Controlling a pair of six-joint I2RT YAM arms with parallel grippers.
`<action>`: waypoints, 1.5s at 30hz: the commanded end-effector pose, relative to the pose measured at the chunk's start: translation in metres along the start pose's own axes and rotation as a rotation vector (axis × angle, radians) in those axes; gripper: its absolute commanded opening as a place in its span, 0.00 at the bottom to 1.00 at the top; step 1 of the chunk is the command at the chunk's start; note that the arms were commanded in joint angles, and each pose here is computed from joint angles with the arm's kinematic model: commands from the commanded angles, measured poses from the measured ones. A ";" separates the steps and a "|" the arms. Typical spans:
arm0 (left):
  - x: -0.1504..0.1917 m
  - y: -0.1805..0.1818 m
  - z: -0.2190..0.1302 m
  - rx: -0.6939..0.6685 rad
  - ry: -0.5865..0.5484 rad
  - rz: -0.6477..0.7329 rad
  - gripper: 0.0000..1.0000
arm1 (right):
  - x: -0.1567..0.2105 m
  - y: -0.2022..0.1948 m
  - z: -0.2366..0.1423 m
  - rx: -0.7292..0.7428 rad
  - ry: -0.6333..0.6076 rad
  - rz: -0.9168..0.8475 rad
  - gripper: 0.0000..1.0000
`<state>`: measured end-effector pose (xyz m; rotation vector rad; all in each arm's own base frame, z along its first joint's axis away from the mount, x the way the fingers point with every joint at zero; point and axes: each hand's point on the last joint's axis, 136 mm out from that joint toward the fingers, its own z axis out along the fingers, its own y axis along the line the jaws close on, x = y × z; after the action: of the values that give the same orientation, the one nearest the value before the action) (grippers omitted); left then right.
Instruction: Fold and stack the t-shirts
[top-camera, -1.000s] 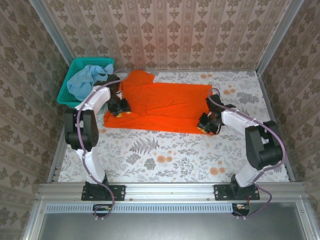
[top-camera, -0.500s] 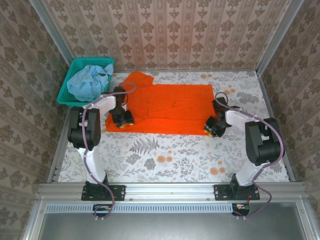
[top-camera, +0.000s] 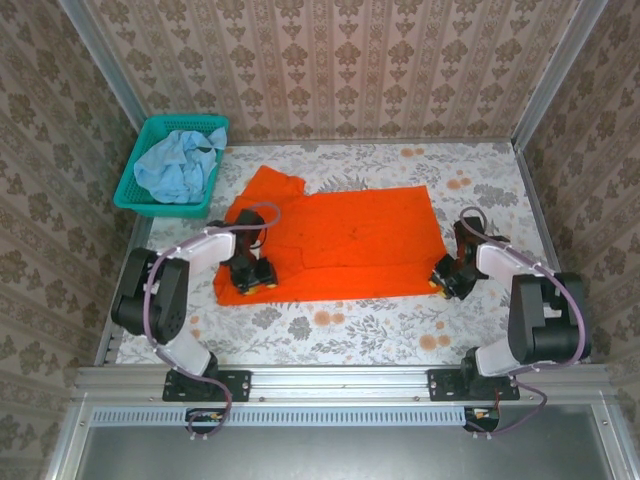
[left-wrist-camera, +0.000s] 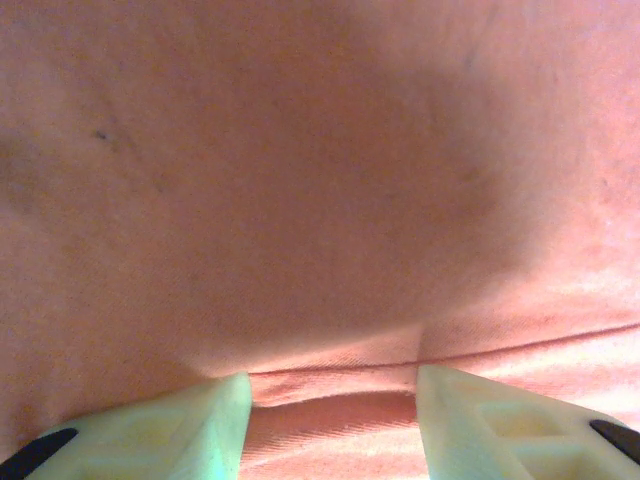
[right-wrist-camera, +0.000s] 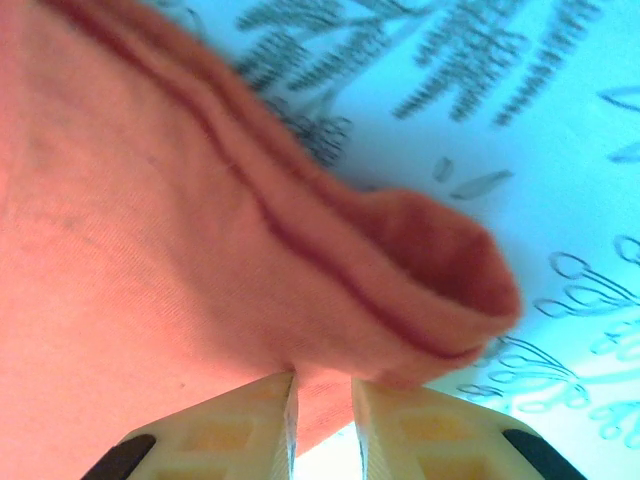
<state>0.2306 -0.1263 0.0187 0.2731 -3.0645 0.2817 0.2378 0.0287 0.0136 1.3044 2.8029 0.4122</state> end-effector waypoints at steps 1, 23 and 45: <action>0.011 0.037 0.000 -0.152 0.003 -0.047 0.52 | 0.010 -0.022 0.002 0.055 0.031 0.014 0.26; -0.024 0.088 -0.061 -0.155 -0.131 -0.233 0.74 | -0.006 -0.003 -0.028 -0.052 -0.075 -0.012 0.42; -0.204 -0.077 -0.197 0.031 -0.497 0.048 0.75 | -0.002 0.097 -0.108 -0.275 -0.417 -0.431 0.66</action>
<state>0.4340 -0.1165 0.2297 0.5020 -3.5942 0.2858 0.2747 0.0694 0.1318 0.6402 2.5288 0.4957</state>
